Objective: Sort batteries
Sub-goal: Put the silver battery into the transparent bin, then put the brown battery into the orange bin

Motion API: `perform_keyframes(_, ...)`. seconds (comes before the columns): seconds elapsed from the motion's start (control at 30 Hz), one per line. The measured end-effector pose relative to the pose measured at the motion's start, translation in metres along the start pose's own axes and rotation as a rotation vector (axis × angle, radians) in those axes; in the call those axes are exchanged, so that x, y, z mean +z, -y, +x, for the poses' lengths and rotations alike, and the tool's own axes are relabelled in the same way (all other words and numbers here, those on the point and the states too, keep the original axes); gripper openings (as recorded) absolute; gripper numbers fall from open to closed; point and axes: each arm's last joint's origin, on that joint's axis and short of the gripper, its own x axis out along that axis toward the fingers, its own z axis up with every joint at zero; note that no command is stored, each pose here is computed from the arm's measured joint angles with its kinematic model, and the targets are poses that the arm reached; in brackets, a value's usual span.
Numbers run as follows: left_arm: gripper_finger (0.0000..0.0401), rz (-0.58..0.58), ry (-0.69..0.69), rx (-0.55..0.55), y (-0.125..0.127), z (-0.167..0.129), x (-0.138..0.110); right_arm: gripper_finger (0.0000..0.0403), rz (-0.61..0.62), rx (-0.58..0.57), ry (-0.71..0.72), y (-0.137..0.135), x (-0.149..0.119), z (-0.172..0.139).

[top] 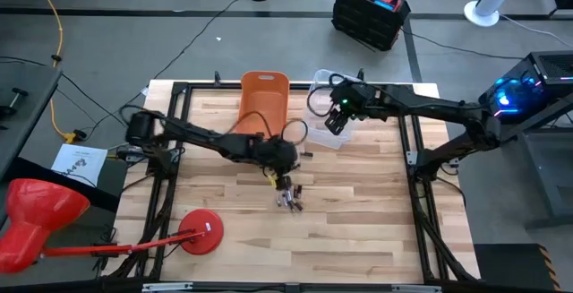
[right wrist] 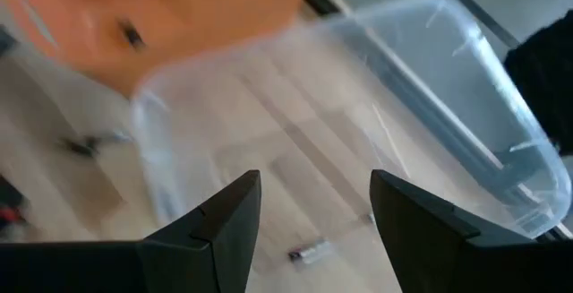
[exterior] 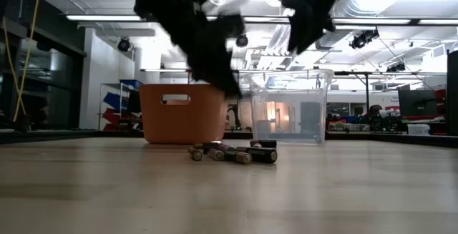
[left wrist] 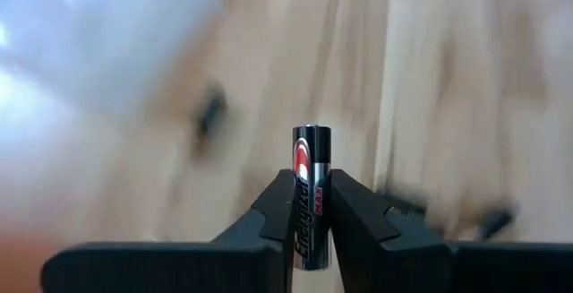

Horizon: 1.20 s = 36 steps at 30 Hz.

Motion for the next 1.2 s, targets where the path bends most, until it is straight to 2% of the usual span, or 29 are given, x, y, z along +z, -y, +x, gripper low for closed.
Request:
perform_keyframes(0.17, 0.0037, 0.023, 0.388, 0.07, -0.019, -0.043, 0.048, 0.0206, 0.077, 0.031, 0.139, 0.01, 0.013, -0.037)
perform_keyframes(0.27, 0.0038, 0.025, 0.485, 0.122, -0.039, -0.05, 0.062, 0.0206, 0.107, 0.026, 0.215, 0.015, 0.019, -0.053)
perform_keyframes(0.37, 0.0046, 0.0, 0.47, 0.181, -0.065, -0.039, 0.068, 0.0206, 0.122, 0.016, 0.26, 0.018, 0.024, -0.064)
perform_keyframes(0.47, 0.0062, -0.019, 0.443, 0.185, -0.083, -0.022, 0.071, 0.0206, 0.129, 0.009, 0.277, 0.019, 0.026, -0.068)
perform_keyframes(0.6, 0.0099, -0.038, 0.426, 0.168, -0.088, -0.007, 0.077, 0.0206, 0.132, 0.01, 0.278, 0.019, 0.027, -0.069)
perform_keyframes(0.7, 0.0128, -0.047, 0.441, 0.152, -0.082, -0.011, 0.087, 0.0206, 0.124, 0.013, 0.269, 0.018, 0.026, -0.068)
perform_keyframes(0.8, 0.0151, -0.04, 0.444, 0.133, -0.075, -0.024, 0.095, 0.0206, 0.121, 0.015, 0.257, 0.018, 0.024, -0.068)
perform_keyframes(0.9, 0.0162, -0.04, 0.389, 0.062, -0.07, -0.048, 0.098, 0.0206, 0.112, 0.056, 0.245, 0.017, 0.024, -0.068)
perform_keyframes(1.07, 0.0163, -0.074, 0.241, -0.156, -0.061, -0.099, 0.087, 0.0206, 0.043, 0.306, 0.221, 0.002, 0.023, -0.065)
perform_keyframes(1.2, 0.0154, -0.06, 0.164, -0.207, -0.046, -0.127, 0.061, 0.0206, -0.03, 0.477, 0.181, -0.024, 0.011, -0.051)
